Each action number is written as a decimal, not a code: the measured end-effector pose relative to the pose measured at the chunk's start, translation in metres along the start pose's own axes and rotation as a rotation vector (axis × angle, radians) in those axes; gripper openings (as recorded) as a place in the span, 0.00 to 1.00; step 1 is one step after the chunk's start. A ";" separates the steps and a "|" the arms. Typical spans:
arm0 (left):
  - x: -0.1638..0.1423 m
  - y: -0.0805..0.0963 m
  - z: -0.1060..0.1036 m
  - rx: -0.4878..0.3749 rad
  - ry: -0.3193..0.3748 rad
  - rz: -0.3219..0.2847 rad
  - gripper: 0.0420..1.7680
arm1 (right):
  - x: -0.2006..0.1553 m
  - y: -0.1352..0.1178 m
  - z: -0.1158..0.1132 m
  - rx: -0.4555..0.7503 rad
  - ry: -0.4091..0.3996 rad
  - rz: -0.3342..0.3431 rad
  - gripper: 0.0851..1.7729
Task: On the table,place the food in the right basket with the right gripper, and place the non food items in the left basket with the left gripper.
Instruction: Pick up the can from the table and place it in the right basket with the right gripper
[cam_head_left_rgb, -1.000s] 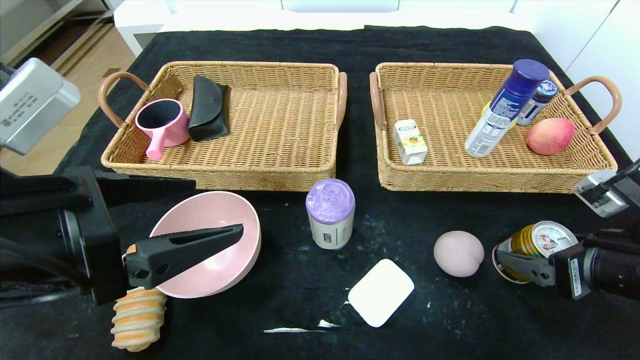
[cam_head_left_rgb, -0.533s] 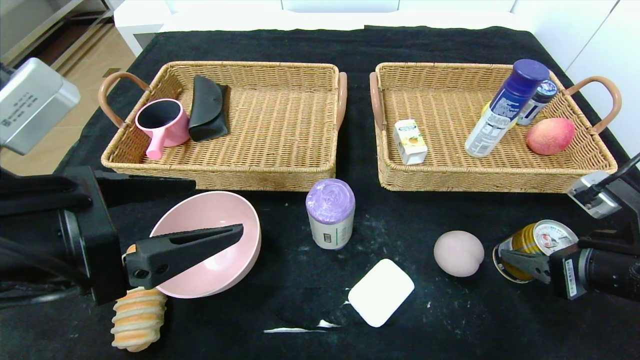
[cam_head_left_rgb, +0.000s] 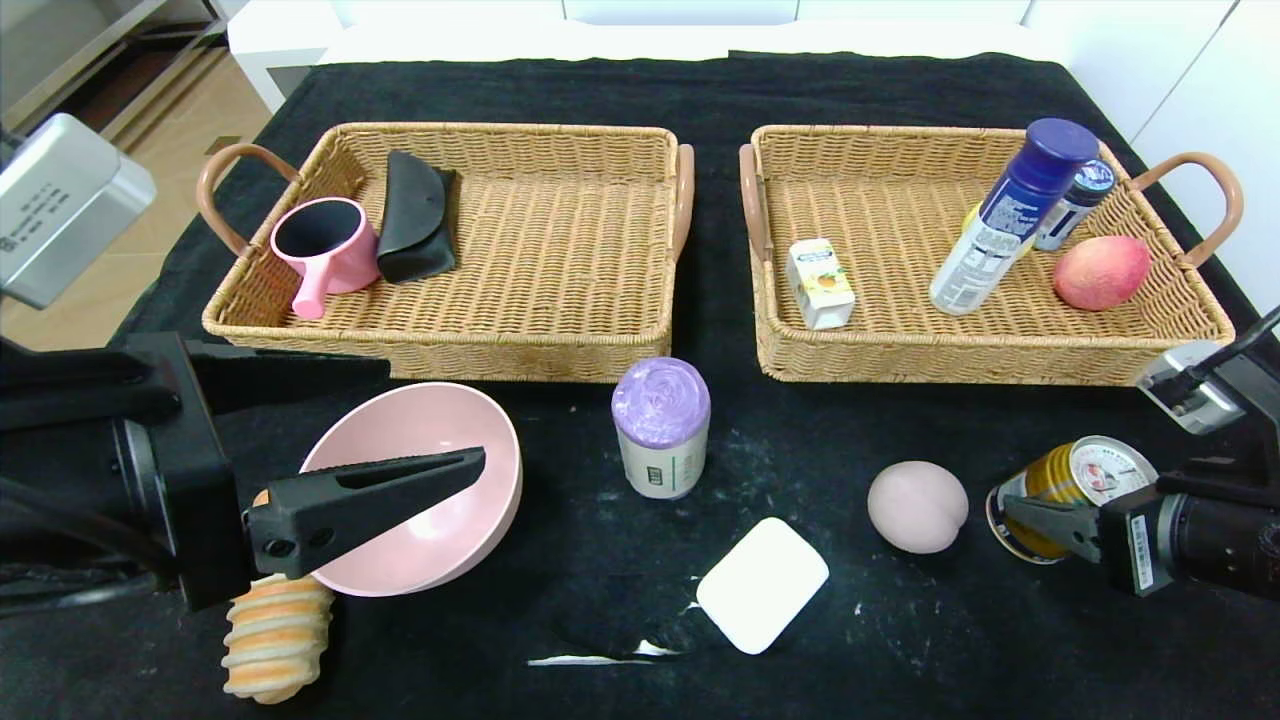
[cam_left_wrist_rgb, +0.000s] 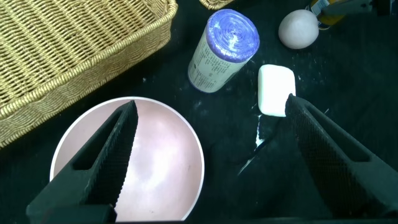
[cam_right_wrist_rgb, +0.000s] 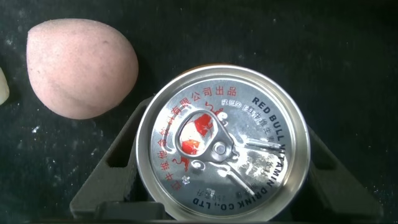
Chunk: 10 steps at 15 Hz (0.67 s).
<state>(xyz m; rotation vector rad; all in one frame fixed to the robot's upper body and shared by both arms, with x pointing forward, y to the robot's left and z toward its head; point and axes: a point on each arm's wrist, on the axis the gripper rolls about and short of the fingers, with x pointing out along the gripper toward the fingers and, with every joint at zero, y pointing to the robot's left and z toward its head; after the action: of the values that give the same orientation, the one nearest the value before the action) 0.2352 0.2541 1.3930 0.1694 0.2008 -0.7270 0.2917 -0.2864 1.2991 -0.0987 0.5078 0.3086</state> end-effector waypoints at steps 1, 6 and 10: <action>0.000 0.000 0.000 0.000 0.000 0.000 0.97 | 0.000 0.000 0.000 0.000 0.000 0.000 0.67; -0.001 0.000 0.000 0.000 -0.002 0.000 0.97 | -0.005 0.000 0.004 0.000 -0.025 0.005 0.66; -0.001 0.000 0.000 0.001 -0.003 0.000 0.97 | -0.017 0.003 0.018 -0.008 -0.068 0.012 0.66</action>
<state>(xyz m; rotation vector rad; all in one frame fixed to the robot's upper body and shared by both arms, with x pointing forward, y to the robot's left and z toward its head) 0.2344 0.2544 1.3934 0.1691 0.1980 -0.7270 0.2848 -0.2850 1.3231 -0.0924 0.4403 0.3244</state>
